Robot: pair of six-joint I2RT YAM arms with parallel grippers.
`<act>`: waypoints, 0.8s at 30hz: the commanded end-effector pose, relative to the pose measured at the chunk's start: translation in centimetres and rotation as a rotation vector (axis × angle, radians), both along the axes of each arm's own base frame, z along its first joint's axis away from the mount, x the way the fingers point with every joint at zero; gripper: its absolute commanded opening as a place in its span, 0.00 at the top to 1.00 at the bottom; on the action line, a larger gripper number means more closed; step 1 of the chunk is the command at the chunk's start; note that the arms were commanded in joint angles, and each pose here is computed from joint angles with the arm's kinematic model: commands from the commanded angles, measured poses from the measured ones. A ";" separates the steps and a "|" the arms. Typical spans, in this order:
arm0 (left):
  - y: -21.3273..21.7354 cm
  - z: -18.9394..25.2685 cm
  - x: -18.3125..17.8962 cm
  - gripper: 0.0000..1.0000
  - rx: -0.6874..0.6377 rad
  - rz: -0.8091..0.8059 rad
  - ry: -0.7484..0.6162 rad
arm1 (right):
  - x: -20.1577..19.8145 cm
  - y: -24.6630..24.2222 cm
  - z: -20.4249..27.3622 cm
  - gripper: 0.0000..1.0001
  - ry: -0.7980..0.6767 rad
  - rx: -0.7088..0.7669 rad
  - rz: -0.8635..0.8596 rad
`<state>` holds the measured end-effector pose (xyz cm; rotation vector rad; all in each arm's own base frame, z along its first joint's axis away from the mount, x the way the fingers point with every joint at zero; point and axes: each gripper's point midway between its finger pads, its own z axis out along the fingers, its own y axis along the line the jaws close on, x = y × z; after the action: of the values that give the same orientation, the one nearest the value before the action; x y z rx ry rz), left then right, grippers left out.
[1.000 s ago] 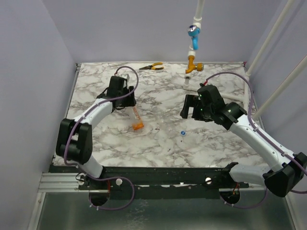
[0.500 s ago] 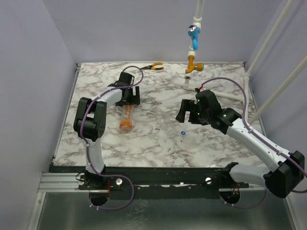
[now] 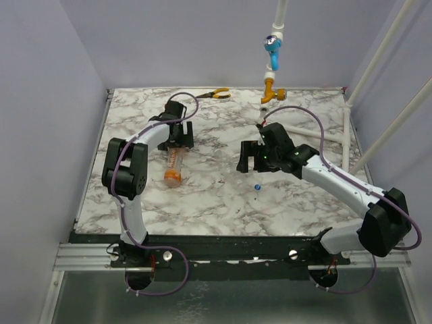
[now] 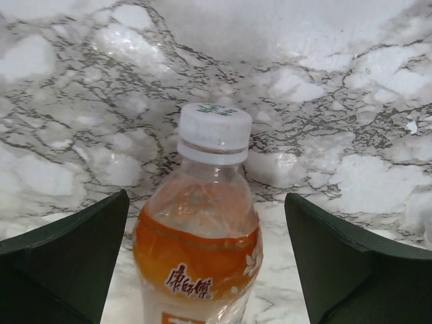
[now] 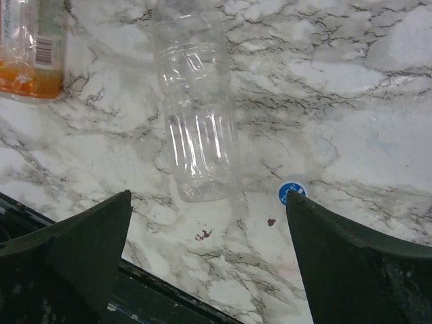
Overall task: Screw on the bottle caps
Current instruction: Place the plastic bottle at the center of the board, then pick up the plastic bottle at the center of the board.
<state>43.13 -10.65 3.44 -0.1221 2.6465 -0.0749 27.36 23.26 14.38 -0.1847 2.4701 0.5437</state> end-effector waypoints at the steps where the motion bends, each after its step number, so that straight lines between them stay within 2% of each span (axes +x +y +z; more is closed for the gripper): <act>1: 1.4 5.1 2.0 0.01 0.004 0.047 -0.112 | 1.2 2.4 0.8 0.00 -0.051 0.006 0.087; 8: 2.1 10.4 3.1 0.01 0.015 0.066 -0.236 | 1.9 4.4 -1.6 0.00 -0.032 -0.077 0.153; 13: 2.7 14.9 2.4 0.01 -0.014 0.133 -0.324 | 1.6 5.7 -4.1 0.00 -0.013 -0.178 0.210; 18: -0.6 17.9 -0.6 0.01 -0.259 0.132 -0.340 | 2.3 5.2 -6.8 0.02 0.013 -0.328 0.192; 24: -3.6 18.0 -4.8 0.01 -0.503 0.158 -0.321 | 2.4 3.8 -9.3 0.11 0.038 -0.440 0.194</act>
<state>41.40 -11.18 22.41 -0.3362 2.2195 -0.3877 29.45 28.97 6.34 -0.5630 2.5737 0.2327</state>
